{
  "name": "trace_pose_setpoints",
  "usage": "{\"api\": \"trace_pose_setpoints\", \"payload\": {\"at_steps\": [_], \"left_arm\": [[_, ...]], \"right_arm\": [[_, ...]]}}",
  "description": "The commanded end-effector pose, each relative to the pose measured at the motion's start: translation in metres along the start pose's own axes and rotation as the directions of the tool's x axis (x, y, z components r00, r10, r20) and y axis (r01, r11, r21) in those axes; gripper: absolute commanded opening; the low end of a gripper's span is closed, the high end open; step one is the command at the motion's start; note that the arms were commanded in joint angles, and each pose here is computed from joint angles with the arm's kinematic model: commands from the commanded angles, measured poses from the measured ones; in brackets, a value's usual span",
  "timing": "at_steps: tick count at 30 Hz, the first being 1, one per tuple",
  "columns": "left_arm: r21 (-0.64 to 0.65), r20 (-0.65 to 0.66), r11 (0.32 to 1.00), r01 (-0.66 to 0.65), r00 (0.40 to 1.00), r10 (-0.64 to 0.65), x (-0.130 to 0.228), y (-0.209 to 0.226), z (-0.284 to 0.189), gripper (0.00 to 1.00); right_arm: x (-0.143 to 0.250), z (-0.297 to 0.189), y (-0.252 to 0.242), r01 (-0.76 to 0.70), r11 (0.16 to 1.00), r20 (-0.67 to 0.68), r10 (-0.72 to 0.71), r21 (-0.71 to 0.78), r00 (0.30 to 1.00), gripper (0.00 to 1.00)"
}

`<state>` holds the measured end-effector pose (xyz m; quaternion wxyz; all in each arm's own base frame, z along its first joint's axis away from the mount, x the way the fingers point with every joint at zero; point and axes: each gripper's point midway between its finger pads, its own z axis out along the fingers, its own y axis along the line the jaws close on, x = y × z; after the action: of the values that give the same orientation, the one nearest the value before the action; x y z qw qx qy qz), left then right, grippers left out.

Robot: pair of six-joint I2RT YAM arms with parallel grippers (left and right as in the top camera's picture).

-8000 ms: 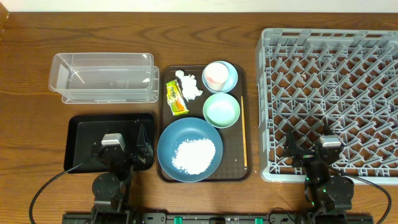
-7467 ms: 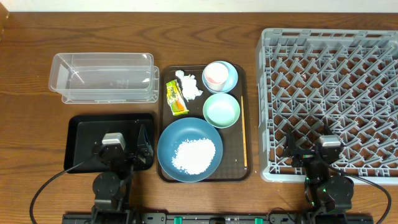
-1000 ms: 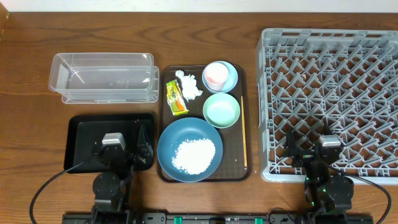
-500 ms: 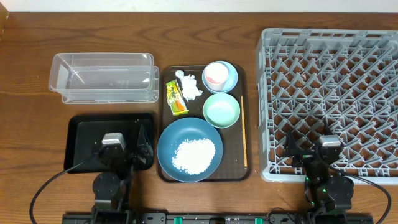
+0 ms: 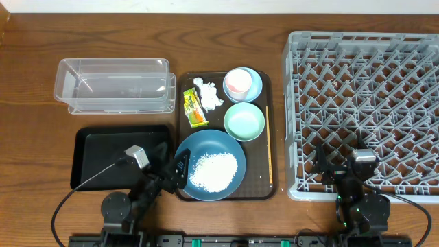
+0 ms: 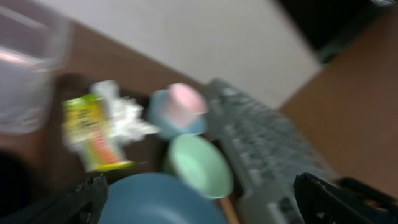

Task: Sort waste into correct bins and load items into the dishwasher rack
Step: 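Move the left gripper over the blue plate of rice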

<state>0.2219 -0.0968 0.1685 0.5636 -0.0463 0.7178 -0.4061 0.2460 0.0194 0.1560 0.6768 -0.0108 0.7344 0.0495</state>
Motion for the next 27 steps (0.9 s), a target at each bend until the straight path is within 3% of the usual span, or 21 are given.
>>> {"api": "trace_pose_setpoints", "payload": {"at_steps": [1, 6, 12, 16, 18, 23, 27], "left_arm": [[0.171, -0.047, 0.985, 0.033, 0.999, -0.025, 0.001, -0.035, -0.004, 0.98], [0.149, -0.040, 0.988, 0.028, 0.999, -0.022, -0.023, -0.053, -0.009, 0.98], [-0.003, -0.258, 0.997, -0.071, 0.964, 0.068, -0.038, -0.060, -0.004, 0.98], [-0.083, -0.484, 0.990, -0.114, 0.873, 0.060, -0.050, -0.065, 0.003, 0.98], [-0.141, -0.588, 0.989, -0.037, 0.807, -0.054, -0.058, -0.073, 0.008, 0.98], [-0.084, -0.678, 0.991, 0.104, 0.723, -0.133, -0.062, -0.102, 0.016, 0.98], [-0.141, -0.722, 0.990, -0.001, 0.684, -0.102, -0.044, -0.092, 0.014, 0.98]], "right_arm": [[0.002, 0.000, -0.001, 0.008, 1.000, -0.007, -0.008, 0.003, 1.000, 0.99], [0.002, 0.000, -0.001, 0.008, 1.000, -0.006, -0.008, 0.003, 1.000, 0.99], [0.002, 0.000, -0.001, 0.008, 1.000, -0.007, -0.008, 0.003, 1.000, 0.99], [0.002, 0.000, -0.001, 0.008, 1.000, -0.006, -0.008, 0.003, 1.000, 0.99], [0.002, 0.000, -0.001, 0.008, 1.000, -0.007, -0.008, 0.003, 1.000, 0.99], [0.002, 0.000, -0.001, 0.008, 1.000, -0.006, -0.008, 0.003, 1.000, 0.99], [0.002, 0.000, -0.001, 0.008, 1.000, -0.007, -0.008, 0.003, 1.000, 0.99]]}}
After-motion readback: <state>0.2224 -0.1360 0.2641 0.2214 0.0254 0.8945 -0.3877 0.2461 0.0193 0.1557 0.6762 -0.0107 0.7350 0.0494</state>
